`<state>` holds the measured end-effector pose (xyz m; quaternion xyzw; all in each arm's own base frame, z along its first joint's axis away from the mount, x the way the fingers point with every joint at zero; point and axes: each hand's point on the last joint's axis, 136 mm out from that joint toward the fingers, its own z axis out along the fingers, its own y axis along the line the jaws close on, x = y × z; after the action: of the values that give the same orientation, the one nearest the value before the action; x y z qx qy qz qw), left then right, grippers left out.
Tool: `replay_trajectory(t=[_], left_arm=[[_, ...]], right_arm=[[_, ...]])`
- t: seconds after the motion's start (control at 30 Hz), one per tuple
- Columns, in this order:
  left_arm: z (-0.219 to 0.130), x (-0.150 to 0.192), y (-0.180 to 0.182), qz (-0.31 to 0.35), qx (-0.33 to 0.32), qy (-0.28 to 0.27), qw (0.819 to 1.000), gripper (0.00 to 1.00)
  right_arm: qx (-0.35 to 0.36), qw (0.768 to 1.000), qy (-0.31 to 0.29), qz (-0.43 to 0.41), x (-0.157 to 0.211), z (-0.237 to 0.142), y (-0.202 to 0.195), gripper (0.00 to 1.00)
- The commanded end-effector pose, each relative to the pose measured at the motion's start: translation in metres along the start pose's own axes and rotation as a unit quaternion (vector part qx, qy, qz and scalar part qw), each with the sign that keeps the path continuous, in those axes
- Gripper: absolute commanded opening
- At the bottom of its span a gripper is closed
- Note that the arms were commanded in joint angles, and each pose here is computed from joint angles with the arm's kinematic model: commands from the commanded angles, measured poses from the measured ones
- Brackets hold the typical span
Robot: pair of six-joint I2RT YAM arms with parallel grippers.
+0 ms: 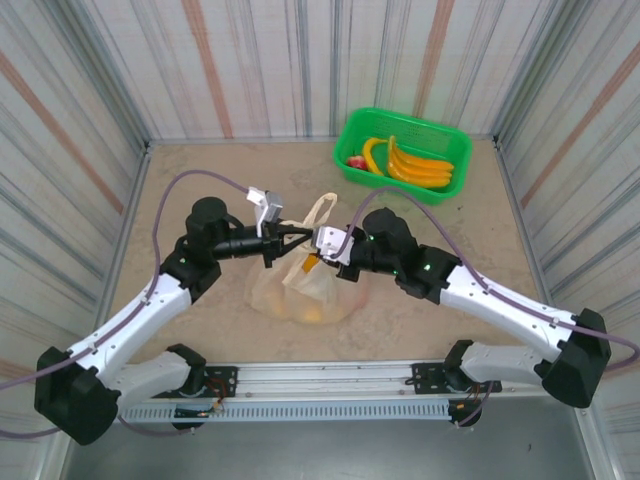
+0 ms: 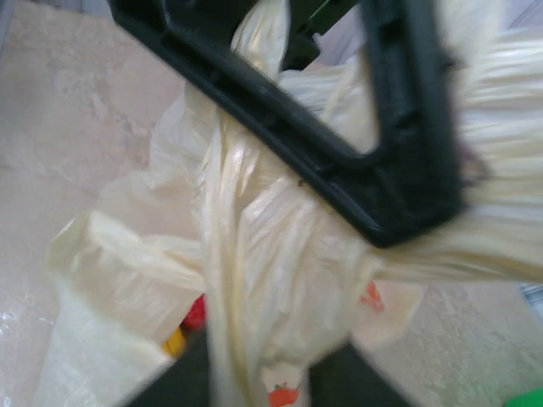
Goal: Place the fake fruits into the plastic bag and tie a complex knot
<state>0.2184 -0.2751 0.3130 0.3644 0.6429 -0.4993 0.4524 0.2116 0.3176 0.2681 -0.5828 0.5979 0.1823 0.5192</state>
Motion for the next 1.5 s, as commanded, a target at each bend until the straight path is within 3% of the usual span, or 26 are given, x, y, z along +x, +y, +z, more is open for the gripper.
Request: replay_trajectory(t=[0.0, 0.03, 0.17, 0.3, 0.43, 0.6, 0.77, 0.8, 0.9, 1.1, 1.27, 1.47], left_arm=[[-0.007, -0.013, -0.005, 0.041, -0.013, -0.026, 0.999, 0.00], [-0.008, -0.015, -0.006, 0.048, -0.012, -0.030, 0.998, 0.00], [-0.009, -0.013, -0.008, 0.058, -0.010, -0.028, 0.998, 0.00], [-0.007, -0.006, -0.012, 0.070, -0.006, -0.019, 0.997, 0.00], [-0.007, -0.004, -0.014, 0.078, -0.008, -0.015, 0.997, 0.00], [-0.007, -0.002, -0.012, 0.080, -0.016, -0.013, 0.997, 0.00], [-0.009, 0.000, -0.011, 0.084, -0.021, -0.012, 0.996, 0.00], [-0.009, 0.001, -0.012, 0.085, -0.021, -0.012, 0.996, 0.00], [-0.008, 0.002, -0.010, 0.084, -0.026, -0.009, 0.996, 0.00], [-0.007, 0.005, 0.002, 0.067, -0.051, -0.002, 0.996, 0.00], [-0.003, 0.009, 0.007, 0.054, -0.052, 0.005, 0.997, 0.00], [-0.001, 0.009, 0.011, 0.046, -0.057, 0.008, 0.997, 0.00]], right_arm=[[0.006, 0.997, -0.073, 0.033, -0.031, -0.034, -0.005, 0.49], [0.013, 0.993, -0.102, 0.057, -0.042, -0.049, -0.010, 0.57], [0.039, 0.973, -0.172, 0.150, -0.070, -0.084, -0.040, 0.68], [0.047, 0.959, -0.166, 0.224, -0.085, -0.085, -0.067, 0.70], [0.005, 0.954, -0.153, 0.259, -0.099, -0.070, -0.072, 0.67], [-0.012, 0.948, -0.130, 0.289, -0.100, -0.060, -0.074, 0.51], [-0.013, 0.945, -0.120, 0.302, -0.090, -0.061, -0.071, 0.48], [-0.016, 0.944, -0.121, 0.305, -0.090, -0.061, -0.070, 0.41], [-0.026, 0.942, -0.132, 0.306, -0.097, -0.064, -0.068, 0.00], [-0.062, 0.945, -0.182, 0.265, -0.113, -0.092, -0.033, 0.00], [-0.048, 0.950, -0.187, 0.245, -0.091, -0.095, -0.004, 0.00], [-0.131, 0.949, -0.202, 0.202, -0.086, -0.087, 0.046, 0.00]])
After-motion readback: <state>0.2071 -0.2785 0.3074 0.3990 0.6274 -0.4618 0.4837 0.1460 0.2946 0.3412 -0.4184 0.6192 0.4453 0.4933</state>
